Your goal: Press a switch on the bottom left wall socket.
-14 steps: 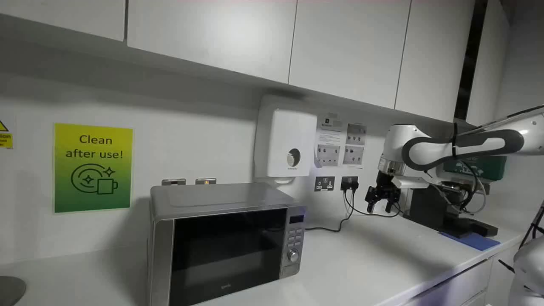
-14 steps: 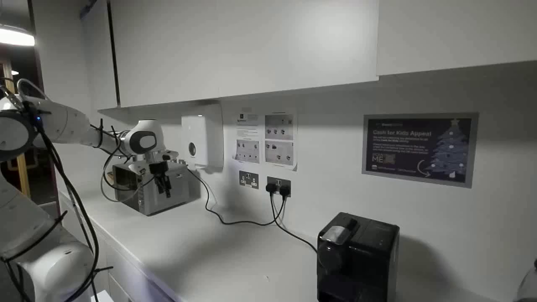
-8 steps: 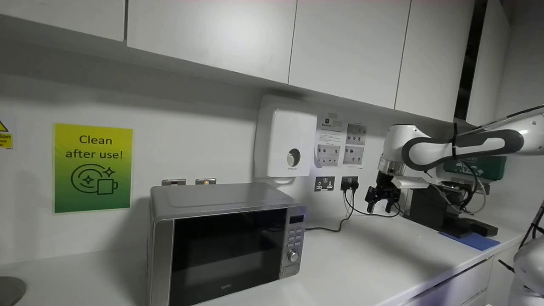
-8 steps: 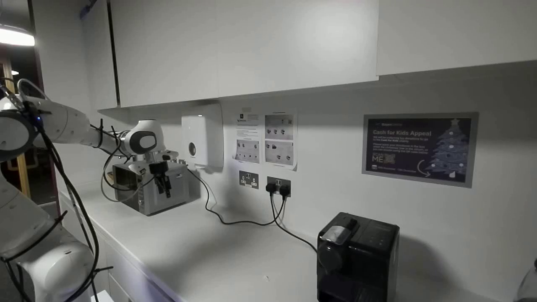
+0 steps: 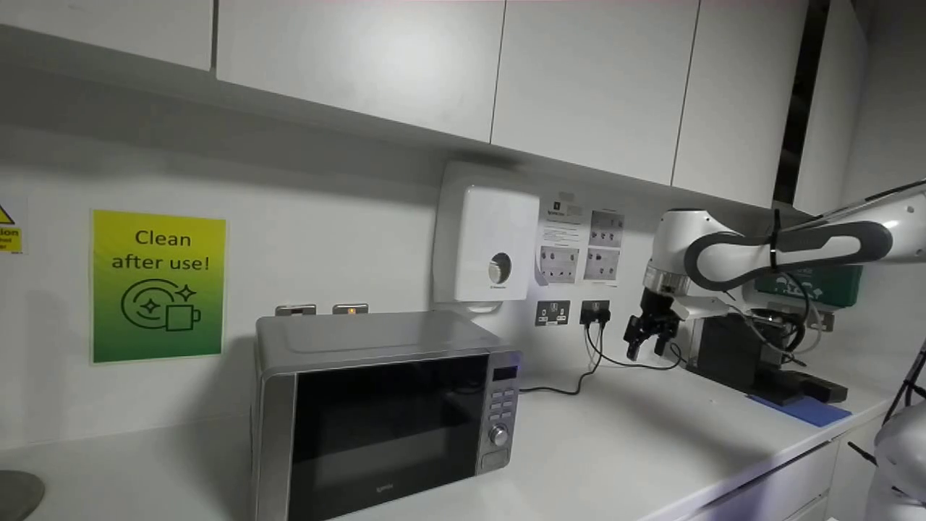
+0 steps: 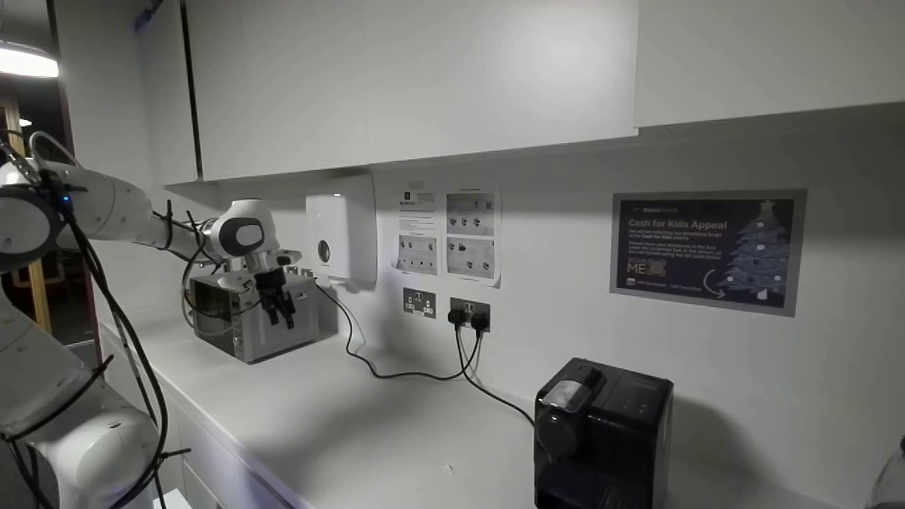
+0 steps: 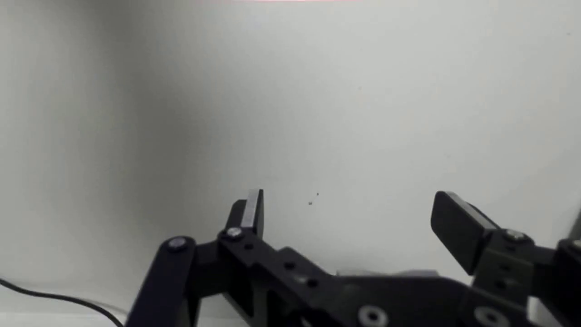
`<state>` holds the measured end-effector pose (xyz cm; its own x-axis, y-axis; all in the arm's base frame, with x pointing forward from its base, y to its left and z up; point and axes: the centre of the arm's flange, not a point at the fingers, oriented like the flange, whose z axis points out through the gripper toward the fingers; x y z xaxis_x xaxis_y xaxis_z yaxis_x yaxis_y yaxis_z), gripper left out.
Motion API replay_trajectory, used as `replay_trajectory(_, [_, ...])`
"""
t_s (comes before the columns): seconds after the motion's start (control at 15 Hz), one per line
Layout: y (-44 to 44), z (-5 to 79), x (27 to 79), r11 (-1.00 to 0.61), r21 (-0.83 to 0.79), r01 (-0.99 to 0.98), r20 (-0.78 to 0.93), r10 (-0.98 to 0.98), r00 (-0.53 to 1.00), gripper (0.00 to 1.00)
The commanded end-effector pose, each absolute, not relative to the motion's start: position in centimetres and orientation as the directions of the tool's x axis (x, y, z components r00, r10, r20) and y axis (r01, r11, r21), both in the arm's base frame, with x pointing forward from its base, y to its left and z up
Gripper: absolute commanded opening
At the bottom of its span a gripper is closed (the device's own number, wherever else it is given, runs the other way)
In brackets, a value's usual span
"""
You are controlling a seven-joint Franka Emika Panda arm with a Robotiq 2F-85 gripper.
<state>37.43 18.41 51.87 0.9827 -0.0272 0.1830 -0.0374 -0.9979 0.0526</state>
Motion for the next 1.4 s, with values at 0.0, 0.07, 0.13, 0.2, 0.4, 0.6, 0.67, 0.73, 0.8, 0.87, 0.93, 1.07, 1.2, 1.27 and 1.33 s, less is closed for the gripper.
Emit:
replay_trajectory(0.0, [17.2,53.5,38.9,-0.992,0.116,0.05,0.199,0.072,0.977,1.0])
replay_trajectory(0.07, [16.8,53.7,39.3,-0.988,0.135,0.072,0.204,0.099,0.974,1.0])
replay_trajectory(0.13, [16.4,53.8,39.5,-0.983,0.157,0.096,0.209,0.128,0.97,1.0])
replay_trajectory(0.2, [16.0,53.8,39.9,-0.975,0.187,0.121,0.212,0.161,0.964,1.0])
replay_trajectory(0.4, [14.6,53.7,40.9,-0.945,0.265,0.193,0.218,0.254,0.942,1.0])
replay_trajectory(0.6, [13.9,53.6,42.1,-0.919,0.307,0.246,0.227,0.321,0.919,1.0])
replay_trajectory(0.67, [13.8,53.4,42.7,-0.914,0.31,0.261,0.238,0.341,0.909,1.0])
replay_trajectory(0.73, [13.8,53.2,43.2,-0.914,0.299,0.274,0.26,0.354,0.899,1.0])
replay_trajectory(0.8, [13.9,52.9,43.7,-0.913,0.277,0.298,0.268,0.371,0.889,1.0])
replay_trajectory(0.87, [14.1,52.5,44.3,-0.908,0.269,0.321,0.285,0.393,0.874,1.0])
replay_trajectory(0.93, [14.1,52.2,44.8,-0.903,0.264,0.34,0.29,0.41,0.865,1.0])
replay_trajectory(1.07, [14.0,51.6,46.0,-0.88,0.286,0.379,0.274,0.454,0.848,1.0])
replay_trajectory(1.2, [13.9,51.1,47.1,-0.859,0.313,0.405,0.252,0.487,0.836,1.0])
replay_trajectory(1.27, [13.8,51.1,47.6,-0.844,0.339,0.416,0.242,0.506,0.828,1.0])
replay_trajectory(1.33, [13.8,51.1,48.0,-0.828,0.362,0.429,0.232,0.525,0.818,1.0])
